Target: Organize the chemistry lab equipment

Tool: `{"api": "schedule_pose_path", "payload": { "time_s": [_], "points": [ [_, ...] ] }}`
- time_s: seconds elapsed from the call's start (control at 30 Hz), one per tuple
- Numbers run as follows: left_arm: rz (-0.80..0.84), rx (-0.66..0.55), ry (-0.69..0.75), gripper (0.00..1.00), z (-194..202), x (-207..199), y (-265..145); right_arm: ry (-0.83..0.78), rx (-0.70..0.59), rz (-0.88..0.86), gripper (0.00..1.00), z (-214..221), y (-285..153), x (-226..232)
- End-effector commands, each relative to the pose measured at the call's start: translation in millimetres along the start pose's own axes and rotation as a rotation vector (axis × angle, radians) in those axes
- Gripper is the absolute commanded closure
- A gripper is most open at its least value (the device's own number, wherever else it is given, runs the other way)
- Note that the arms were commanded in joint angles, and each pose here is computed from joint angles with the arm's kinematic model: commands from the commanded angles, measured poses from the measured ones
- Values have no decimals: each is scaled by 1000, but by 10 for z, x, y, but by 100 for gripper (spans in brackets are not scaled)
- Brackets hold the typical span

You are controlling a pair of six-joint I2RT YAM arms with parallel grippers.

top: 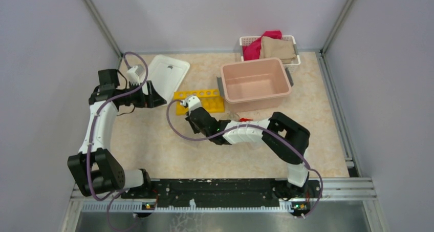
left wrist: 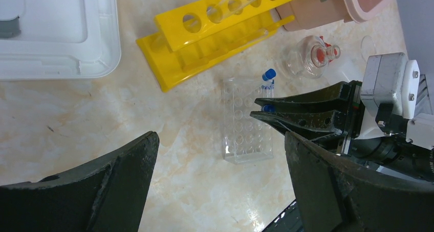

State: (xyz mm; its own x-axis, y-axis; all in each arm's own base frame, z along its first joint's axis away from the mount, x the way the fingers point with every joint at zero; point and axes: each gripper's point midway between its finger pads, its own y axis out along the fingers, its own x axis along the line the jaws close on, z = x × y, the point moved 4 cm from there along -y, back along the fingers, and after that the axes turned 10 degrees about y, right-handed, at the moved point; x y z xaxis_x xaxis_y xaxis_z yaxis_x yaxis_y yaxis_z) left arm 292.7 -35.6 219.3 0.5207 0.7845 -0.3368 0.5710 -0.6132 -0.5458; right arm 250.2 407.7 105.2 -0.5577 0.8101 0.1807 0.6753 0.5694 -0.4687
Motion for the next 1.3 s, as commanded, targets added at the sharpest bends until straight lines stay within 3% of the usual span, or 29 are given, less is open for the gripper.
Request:
{"api": "schedule_pose_path", "payload": {
  "time_s": [0.0,0.13,0.27,0.57,0.67,1.07,1.27],
  "points": [
    [5,-36,26,1,-130,-31,-61,1,-57,-4,100,-102,3,52],
    [2,-39,28,1,-133,-31,-72,6,-63,-9,98,-141,-16,58],
    [1,-40,32,1,-139,-33,-77,13,-70,-40,82,-208,-72,105],
    [-5,-47,39,1,-154,-45,-114,55,-104,-100,79,-430,-311,176],
    [-13,-50,43,1,-161,-43,-127,60,-106,-130,70,-504,-395,220],
    [-13,-58,47,1,-178,-70,-167,179,-93,-123,69,-1006,-753,137],
    [-13,-62,53,1,-187,-84,-186,234,51,43,77,-830,-1052,-146]
  ]
}}
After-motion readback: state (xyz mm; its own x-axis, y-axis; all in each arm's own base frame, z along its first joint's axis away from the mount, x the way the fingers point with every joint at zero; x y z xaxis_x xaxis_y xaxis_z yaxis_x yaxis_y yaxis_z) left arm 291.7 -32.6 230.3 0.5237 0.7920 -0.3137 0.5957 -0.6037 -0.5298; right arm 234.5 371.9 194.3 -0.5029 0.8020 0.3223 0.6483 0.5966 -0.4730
